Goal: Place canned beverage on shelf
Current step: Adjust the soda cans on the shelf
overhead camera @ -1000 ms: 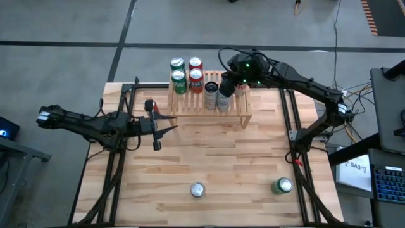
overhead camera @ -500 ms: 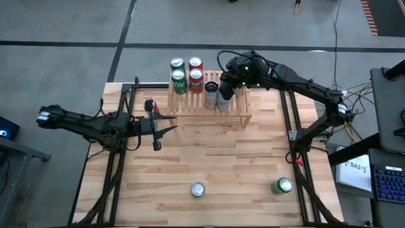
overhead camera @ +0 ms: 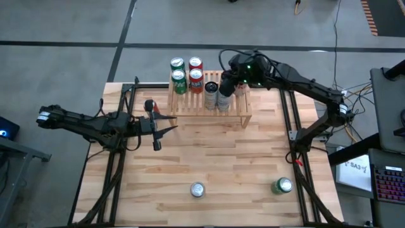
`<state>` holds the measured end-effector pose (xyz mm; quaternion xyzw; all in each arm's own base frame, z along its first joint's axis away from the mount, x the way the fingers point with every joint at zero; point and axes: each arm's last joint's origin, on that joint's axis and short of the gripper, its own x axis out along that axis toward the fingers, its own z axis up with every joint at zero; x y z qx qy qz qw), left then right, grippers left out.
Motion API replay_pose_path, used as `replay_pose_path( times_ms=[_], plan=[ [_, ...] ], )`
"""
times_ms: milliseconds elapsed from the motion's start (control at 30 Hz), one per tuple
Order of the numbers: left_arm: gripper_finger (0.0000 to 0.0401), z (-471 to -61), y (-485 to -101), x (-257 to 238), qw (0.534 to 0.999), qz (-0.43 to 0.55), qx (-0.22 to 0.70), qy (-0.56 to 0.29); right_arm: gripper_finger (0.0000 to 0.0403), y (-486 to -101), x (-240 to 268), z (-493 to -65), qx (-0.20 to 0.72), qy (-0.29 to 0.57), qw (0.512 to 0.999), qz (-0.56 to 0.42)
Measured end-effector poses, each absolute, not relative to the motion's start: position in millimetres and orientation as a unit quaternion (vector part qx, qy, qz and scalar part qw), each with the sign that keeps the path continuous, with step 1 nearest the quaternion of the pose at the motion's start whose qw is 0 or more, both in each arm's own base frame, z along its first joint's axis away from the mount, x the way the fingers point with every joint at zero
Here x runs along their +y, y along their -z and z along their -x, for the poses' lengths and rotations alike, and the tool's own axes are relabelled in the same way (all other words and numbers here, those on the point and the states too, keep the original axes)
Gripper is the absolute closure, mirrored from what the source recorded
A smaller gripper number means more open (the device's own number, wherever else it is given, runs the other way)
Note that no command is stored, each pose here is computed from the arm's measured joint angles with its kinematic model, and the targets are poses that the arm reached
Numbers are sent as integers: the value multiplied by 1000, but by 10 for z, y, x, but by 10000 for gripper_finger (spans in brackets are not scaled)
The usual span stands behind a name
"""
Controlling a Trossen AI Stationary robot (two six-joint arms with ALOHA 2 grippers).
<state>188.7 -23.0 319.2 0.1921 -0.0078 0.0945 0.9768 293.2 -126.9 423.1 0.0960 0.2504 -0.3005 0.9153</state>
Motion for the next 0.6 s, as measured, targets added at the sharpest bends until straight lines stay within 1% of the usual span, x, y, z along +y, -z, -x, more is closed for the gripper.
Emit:
replay_pose_path(
  times_ms=[267, 600],
  plan=[
    [276, -1887, -3192, -230, 976, -194, -7, -94, 394, -4103, -1314, -3039, 273, 305, 908, -96],
    [276, -1887, -3192, -231, 976, -194, -7, -94, 394, -4085, -1298, -3070, 277, 296, 910, -88]
  ],
)
